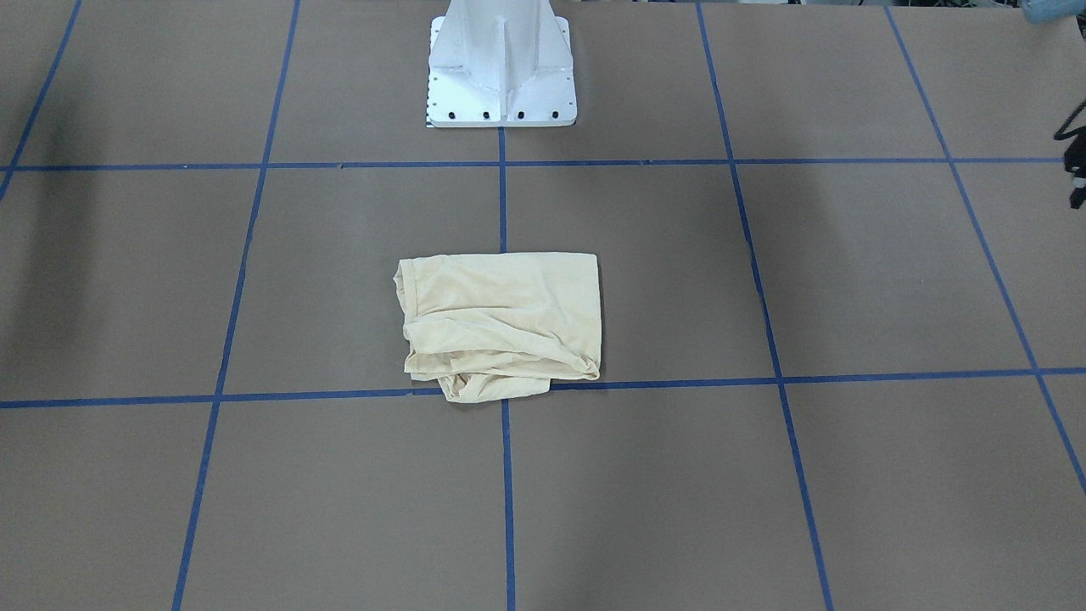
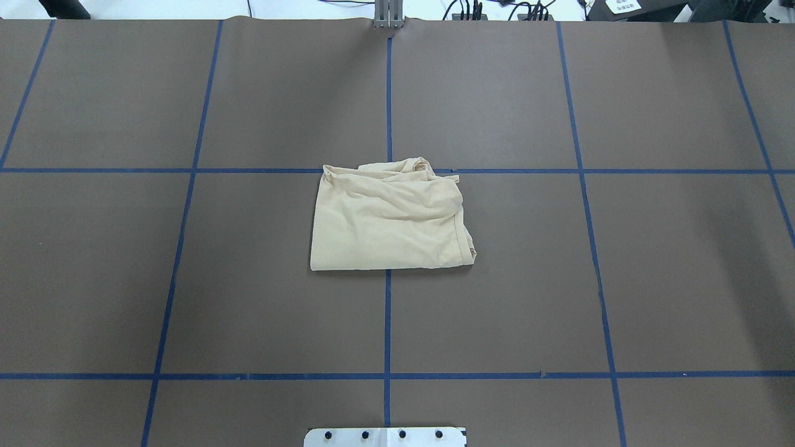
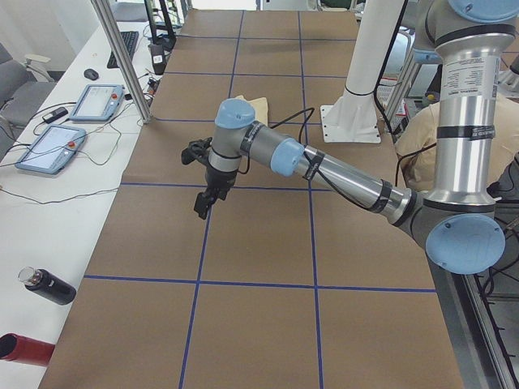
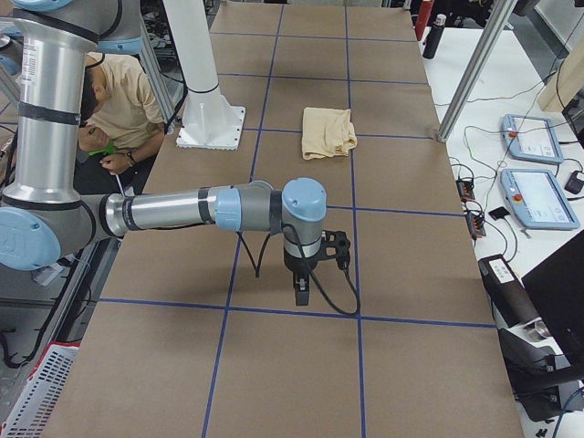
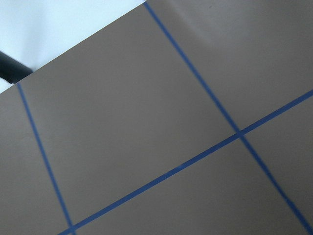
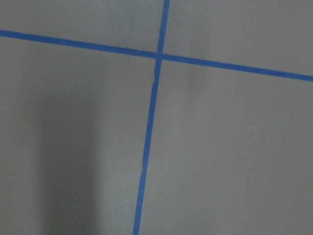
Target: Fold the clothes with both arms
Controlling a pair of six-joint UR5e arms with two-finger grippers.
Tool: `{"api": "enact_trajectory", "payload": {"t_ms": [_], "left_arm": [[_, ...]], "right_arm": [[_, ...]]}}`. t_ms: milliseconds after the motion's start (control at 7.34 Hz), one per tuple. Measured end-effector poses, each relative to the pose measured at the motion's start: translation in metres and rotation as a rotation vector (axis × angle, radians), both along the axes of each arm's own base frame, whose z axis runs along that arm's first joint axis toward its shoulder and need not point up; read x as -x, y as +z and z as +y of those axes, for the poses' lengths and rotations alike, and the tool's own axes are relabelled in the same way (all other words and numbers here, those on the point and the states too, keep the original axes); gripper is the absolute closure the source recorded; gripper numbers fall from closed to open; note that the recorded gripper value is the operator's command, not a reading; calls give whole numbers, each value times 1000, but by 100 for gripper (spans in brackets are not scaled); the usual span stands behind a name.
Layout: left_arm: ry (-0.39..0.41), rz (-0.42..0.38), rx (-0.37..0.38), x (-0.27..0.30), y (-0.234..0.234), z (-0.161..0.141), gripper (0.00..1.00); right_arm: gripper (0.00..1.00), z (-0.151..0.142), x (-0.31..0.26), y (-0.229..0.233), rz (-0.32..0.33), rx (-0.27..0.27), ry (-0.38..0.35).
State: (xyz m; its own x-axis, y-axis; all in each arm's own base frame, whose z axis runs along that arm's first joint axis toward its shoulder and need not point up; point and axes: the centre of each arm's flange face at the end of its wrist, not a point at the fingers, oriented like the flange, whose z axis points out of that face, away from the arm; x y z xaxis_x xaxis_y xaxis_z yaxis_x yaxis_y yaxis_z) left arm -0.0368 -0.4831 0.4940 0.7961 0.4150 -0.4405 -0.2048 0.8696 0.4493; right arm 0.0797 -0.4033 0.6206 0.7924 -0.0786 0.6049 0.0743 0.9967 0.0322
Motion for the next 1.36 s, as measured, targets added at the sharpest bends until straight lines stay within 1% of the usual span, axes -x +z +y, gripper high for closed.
{"api": "enact_trajectory", "payload": {"t_ms": [136,272,409,681,817,1089,1362], "left_arm": [[-39,7,36,33,27,4,0],[-81,18,68,59,45,10,0],[-99,31,101,70,61,16,0],[-101,75,163,70,90,41,0],[-98,98,183,68,98,50,0],[-103,120,237,66,110,60,0],[-109,126,309,64,119,69,0]], "right_arm": [[0,8,-6,17,1,30,6],[0,11,-7,21,-2,39,13],[0,10,-6,13,-12,34,24],[0,5,9,-11,-47,33,50],[0,3,19,-17,-55,32,49],[0,11,26,-14,-60,10,42],[0,16,26,-10,-60,6,41]]}}
